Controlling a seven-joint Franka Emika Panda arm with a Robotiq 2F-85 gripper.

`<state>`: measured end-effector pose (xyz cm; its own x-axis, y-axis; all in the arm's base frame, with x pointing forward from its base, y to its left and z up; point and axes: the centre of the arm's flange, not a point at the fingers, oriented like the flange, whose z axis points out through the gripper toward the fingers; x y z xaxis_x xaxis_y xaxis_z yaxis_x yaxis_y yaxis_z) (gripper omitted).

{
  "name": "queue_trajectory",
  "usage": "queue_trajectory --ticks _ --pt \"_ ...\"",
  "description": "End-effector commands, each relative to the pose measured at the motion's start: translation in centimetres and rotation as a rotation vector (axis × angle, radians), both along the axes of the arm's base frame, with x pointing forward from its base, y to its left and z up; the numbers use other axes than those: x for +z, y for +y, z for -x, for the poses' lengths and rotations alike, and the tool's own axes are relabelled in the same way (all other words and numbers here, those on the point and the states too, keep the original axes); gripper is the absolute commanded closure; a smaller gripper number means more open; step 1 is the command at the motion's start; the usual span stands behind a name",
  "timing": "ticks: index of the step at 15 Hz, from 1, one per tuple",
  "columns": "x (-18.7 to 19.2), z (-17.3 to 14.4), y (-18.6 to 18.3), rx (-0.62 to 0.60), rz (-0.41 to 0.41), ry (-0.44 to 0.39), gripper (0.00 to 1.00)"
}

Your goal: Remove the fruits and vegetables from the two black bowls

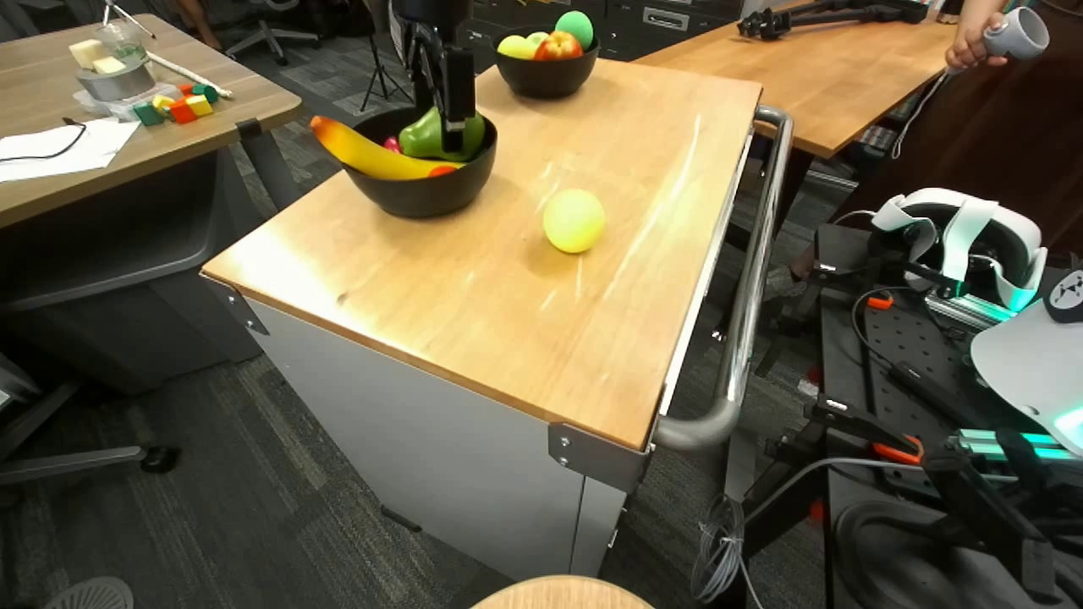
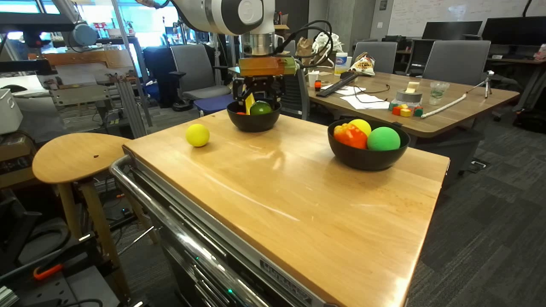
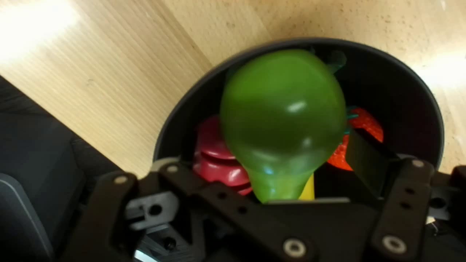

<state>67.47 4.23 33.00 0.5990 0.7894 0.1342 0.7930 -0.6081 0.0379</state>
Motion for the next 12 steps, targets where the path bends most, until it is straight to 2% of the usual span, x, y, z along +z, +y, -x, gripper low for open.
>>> queue_trajectory --ticks 1,2,6,9,12 --pt "-0.1 -0.9 0.1 0.000 -0.041 0.005 0.10" --pt "-0.2 -0.8 0.1 0.001 -0.041 0.008 0.27" --pt "0.5 -0.8 0.1 -0.004 -0.037 0.006 0.58" --pt "2.9 -0.1 0.9 0.000 -0.028 -0.007 0.58" --pt "7.4 2.6 2.6 0.023 -0.012 -0.038 0.58"
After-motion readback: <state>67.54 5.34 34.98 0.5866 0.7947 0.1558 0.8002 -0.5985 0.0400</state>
